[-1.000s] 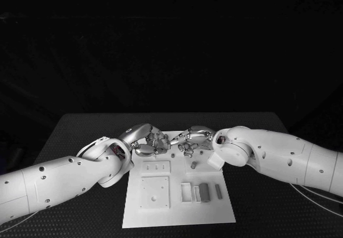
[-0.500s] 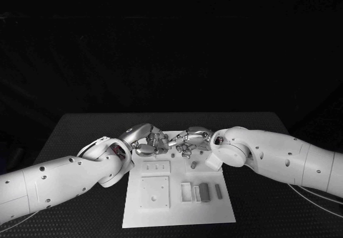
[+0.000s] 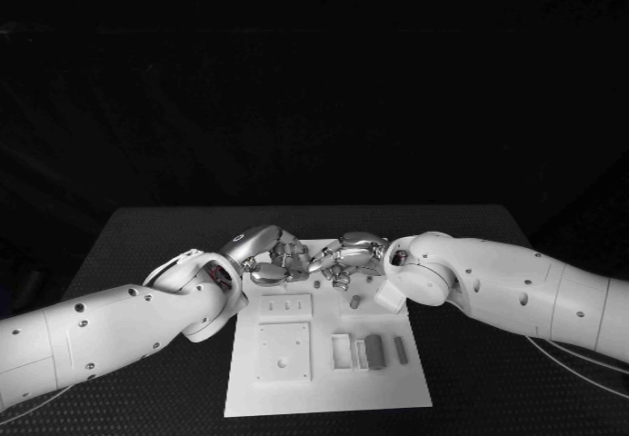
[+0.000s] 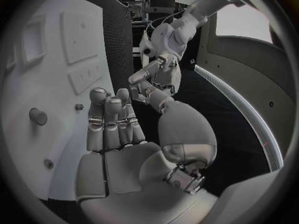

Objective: Assemble the parts on the task board

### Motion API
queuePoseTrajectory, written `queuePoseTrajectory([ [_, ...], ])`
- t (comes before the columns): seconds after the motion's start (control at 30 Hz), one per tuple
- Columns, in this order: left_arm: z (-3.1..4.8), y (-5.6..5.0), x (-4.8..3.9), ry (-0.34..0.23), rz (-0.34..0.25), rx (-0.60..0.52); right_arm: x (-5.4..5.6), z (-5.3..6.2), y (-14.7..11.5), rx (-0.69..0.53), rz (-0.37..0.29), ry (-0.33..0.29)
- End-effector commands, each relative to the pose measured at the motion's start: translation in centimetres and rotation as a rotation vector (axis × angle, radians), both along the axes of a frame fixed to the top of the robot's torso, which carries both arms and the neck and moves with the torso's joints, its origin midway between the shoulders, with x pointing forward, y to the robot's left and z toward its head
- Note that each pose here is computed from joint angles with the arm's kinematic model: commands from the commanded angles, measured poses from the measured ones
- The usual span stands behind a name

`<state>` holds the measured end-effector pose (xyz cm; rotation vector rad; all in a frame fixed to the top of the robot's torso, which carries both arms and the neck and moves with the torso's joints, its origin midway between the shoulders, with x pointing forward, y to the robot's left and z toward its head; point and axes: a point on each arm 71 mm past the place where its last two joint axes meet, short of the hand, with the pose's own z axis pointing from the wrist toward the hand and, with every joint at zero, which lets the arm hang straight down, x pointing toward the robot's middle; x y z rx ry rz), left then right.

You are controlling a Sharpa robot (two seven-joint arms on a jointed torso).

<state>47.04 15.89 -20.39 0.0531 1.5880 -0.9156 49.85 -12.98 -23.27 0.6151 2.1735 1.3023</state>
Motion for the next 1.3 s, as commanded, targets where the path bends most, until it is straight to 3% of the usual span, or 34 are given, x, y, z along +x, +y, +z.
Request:
queuePoseTrajectory([
  [0.03,0.17,-0.25,-0.03,-0.003,-0.012,-0.005,-0.06,0.04,0.16,-0.003,0.017,-0.021],
  [0.73,0.16,-0.17,-0.04,0.003,-0.014,-0.001,0.35,0.0,-0.56,0.005,-0.007,-0.026],
  [1.3,0.32,-0.65,-0.24,-0.003,-0.029,-0.02,0.26,-0.06,-0.01,0.008,0.012,-0.015],
])
